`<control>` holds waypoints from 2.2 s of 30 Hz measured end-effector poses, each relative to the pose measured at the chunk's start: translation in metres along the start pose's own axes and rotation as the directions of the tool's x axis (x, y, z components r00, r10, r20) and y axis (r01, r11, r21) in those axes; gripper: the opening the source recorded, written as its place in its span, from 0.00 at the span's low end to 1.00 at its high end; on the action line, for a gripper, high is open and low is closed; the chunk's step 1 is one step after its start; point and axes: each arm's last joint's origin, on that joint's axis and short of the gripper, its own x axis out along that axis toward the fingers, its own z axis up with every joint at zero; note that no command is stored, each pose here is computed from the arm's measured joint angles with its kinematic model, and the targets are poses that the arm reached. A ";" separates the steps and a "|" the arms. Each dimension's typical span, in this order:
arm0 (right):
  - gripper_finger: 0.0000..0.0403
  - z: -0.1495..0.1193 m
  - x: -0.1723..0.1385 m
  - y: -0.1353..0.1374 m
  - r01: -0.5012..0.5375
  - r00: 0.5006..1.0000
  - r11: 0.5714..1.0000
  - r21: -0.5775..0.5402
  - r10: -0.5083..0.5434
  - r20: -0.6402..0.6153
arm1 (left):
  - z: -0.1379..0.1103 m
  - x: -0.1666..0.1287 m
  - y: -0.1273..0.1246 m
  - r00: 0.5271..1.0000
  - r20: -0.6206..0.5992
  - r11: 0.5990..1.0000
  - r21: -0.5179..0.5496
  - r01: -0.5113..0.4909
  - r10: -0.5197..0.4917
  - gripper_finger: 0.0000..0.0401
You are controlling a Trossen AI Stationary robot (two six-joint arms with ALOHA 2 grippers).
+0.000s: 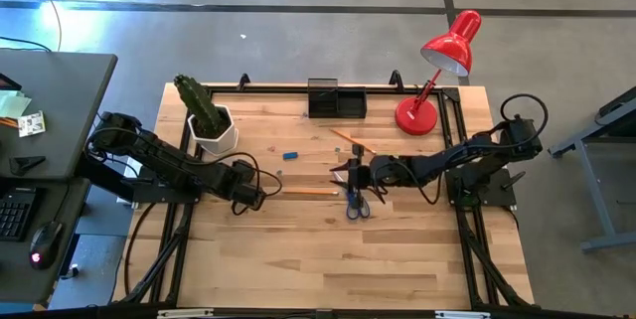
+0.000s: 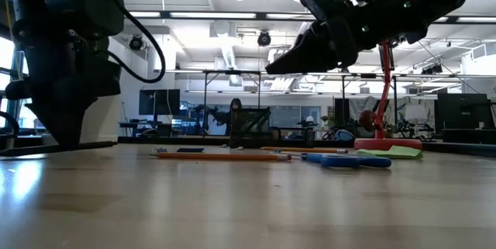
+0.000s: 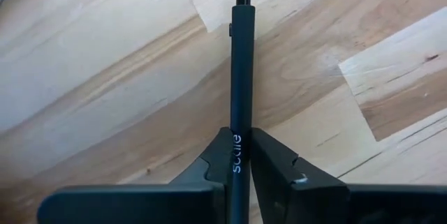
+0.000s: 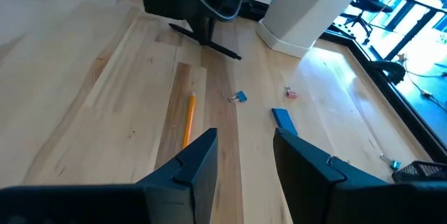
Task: Pick and place office supplies into organizer
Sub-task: Put the black pen into the top left section of the desk organizer
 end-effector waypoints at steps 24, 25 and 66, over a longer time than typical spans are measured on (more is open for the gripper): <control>0.33 0.043 -0.049 -0.013 -0.213 0.966 0.954 0.211 0.174 0.191 | 0.036 -0.064 -0.055 0.751 0.565 0.915 0.381 0.131 -0.343 0.05; 0.33 0.044 -0.047 -0.011 -0.228 0.960 0.949 0.219 0.183 0.210 | 0.035 -0.066 -0.057 0.732 0.585 0.913 0.386 0.128 -0.350 0.05; 0.49 0.056 0.038 0.010 -0.292 0.866 0.929 0.225 0.158 0.474 | 0.031 -0.046 -0.056 0.177 0.401 0.438 0.802 0.406 -0.899 0.08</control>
